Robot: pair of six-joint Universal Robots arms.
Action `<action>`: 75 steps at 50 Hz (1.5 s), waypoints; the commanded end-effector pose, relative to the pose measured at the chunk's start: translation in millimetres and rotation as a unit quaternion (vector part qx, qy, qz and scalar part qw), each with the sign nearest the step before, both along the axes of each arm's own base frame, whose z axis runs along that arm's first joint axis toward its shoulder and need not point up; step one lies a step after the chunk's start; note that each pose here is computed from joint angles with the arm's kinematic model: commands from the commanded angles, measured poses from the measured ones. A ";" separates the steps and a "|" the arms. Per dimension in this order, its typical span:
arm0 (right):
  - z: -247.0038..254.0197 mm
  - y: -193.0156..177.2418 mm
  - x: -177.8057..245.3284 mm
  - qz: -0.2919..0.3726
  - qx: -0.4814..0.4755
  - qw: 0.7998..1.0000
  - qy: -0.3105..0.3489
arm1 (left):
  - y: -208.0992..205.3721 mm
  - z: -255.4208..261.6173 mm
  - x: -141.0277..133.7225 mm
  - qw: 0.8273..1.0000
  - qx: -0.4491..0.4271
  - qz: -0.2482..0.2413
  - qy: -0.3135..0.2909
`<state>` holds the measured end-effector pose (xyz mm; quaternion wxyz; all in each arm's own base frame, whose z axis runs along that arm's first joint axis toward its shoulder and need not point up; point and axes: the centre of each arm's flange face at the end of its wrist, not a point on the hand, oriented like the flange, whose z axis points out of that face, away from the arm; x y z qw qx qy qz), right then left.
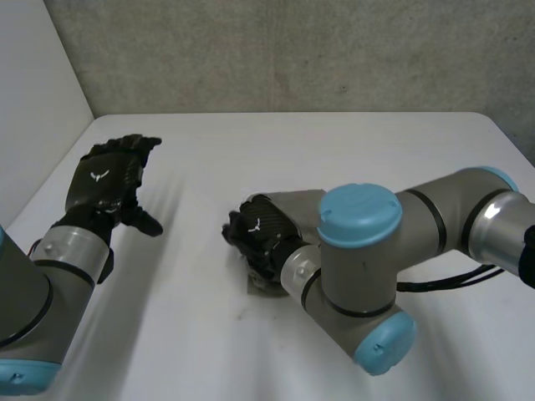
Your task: Fold the towel.
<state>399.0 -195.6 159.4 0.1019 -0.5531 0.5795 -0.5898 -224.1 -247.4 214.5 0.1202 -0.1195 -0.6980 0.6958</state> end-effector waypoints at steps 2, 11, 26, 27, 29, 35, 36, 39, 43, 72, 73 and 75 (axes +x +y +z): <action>55.9 -26.2 -27.6 -0.116 0.068 0.982 -0.131 | 0.2 28.4 -20.1 0.999 0.017 -0.027 0.008; 70.4 -66.3 -94.6 -0.213 0.170 0.932 -0.237 | 1.6 27.7 -88.2 0.991 0.069 -0.108 0.029; 2.2 -84.5 -91.1 -0.226 0.261 0.922 -0.172 | -5.6 -72.7 -147.3 0.977 0.172 -0.116 -0.044; -5.3 -85.6 -89.8 -0.225 0.262 0.925 -0.159 | -5.3 -83.7 -146.7 0.975 0.182 -0.114 -0.052; -13.3 -86.8 -88.7 -0.223 0.261 0.928 -0.144 | -4.4 -92.5 -145.7 0.973 0.191 -0.113 -0.059; -31.1 -90.0 -87.9 -0.216 0.235 0.943 -0.096 | -1.4 -109.0 -137.6 0.969 0.212 -0.099 -0.075; -31.1 -90.0 -87.9 -0.216 0.235 0.943 -0.096 | -1.4 -109.0 -137.6 0.969 0.212 -0.099 -0.075; -30.4 -89.5 -87.1 -0.211 0.231 0.945 -0.092 | -0.1 -105.6 -134.4 0.970 0.211 -0.095 -0.075; -11.2 -90.5 -84.6 -0.204 0.218 0.947 -0.115 | 0.8 -74.0 -135.2 0.977 0.183 -0.099 -0.056; 168.3 -71.3 -165.2 -0.318 0.039 0.916 -0.242 | 10.3 126.4 -16.8 0.998 0.057 0.013 0.025; 167.1 -70.6 -165.4 -0.320 0.037 0.916 -0.238 | 11.0 126.5 -16.5 0.998 0.057 0.013 0.025; 165.9 -69.7 -165.3 -0.320 0.038 0.916 -0.237 | 11.9 125.2 -16.6 0.998 0.059 0.012 0.024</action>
